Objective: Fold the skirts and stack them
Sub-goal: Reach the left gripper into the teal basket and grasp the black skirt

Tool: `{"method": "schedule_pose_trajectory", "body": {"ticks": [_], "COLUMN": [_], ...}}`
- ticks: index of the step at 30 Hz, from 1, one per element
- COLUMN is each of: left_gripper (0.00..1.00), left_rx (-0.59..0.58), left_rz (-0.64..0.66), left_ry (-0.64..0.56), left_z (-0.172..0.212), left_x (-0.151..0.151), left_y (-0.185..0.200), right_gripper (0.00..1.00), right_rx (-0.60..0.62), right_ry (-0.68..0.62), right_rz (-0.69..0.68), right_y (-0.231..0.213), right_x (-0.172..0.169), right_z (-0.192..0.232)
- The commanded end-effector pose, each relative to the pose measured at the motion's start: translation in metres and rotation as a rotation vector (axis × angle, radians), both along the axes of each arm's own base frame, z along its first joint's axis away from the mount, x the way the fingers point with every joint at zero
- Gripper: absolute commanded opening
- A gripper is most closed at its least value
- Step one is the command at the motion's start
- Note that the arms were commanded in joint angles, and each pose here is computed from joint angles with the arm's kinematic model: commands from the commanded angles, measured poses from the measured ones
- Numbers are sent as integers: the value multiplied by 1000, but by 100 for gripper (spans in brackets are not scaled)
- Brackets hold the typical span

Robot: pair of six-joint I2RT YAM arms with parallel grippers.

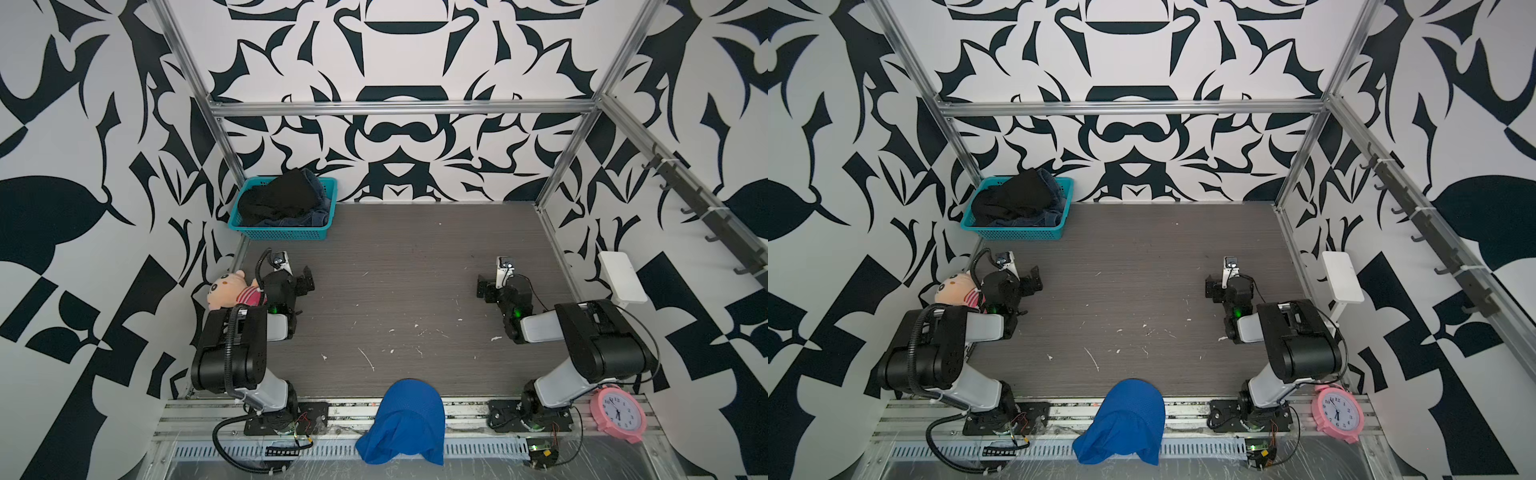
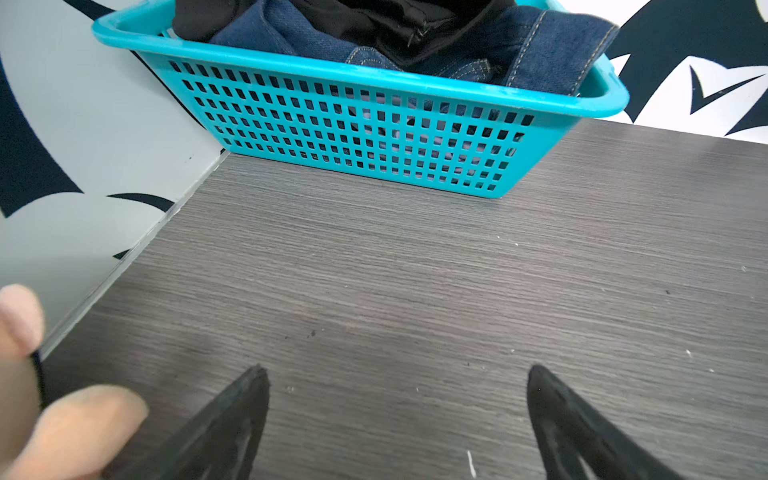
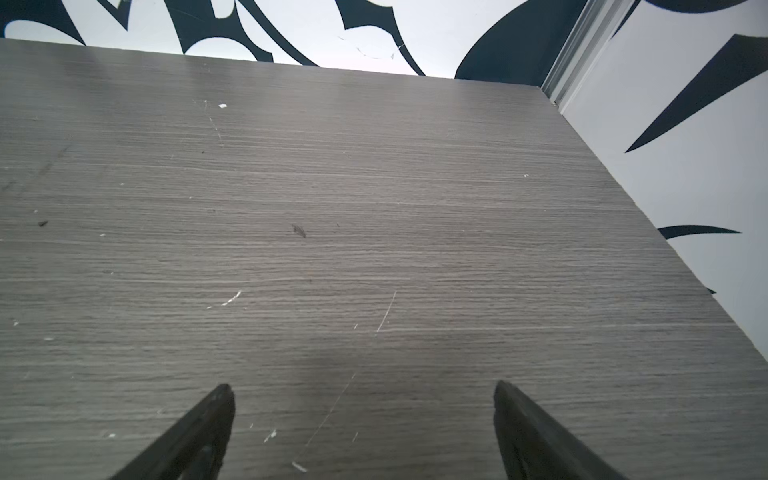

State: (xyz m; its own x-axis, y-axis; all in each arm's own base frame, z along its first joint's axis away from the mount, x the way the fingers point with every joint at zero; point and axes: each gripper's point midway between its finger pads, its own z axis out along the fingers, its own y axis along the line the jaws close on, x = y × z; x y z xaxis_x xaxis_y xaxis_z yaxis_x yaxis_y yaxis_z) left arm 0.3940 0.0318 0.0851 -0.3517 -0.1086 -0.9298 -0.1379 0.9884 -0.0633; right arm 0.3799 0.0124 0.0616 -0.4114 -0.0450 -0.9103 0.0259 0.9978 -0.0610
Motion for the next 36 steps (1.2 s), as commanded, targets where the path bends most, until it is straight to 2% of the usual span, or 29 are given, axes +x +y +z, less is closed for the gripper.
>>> {"method": "schedule_pose_trajectory", "body": {"ticks": [1,29,31,34,35,36], "left_gripper": [99,99,99,99,99,99], "left_rx": [-3,-12,-11,1,-54,-124], "left_rz": [-8,-14,3,12,24,25], "left_ry": [-4,-14,-57,-119,-115,-125], "left_z": [3,4,16,74,93,117], "left_x": [2,0,-4,-22,-28,-34], "left_y": [-1,-1,1,-8,-9,-13], "right_gripper": [100,100,100,100,100,100], "right_rx": [13,10,18,42,128,265], "right_ry": [-60,-77,-106,-72,-92,-130], "right_rz": [2,-1,2,69,44,-71], "right_y": [1,0,0,12,13,2], "right_x": [9,7,2,-5,-7,-8], "right_z": [20,22,32,74,94,113]}}
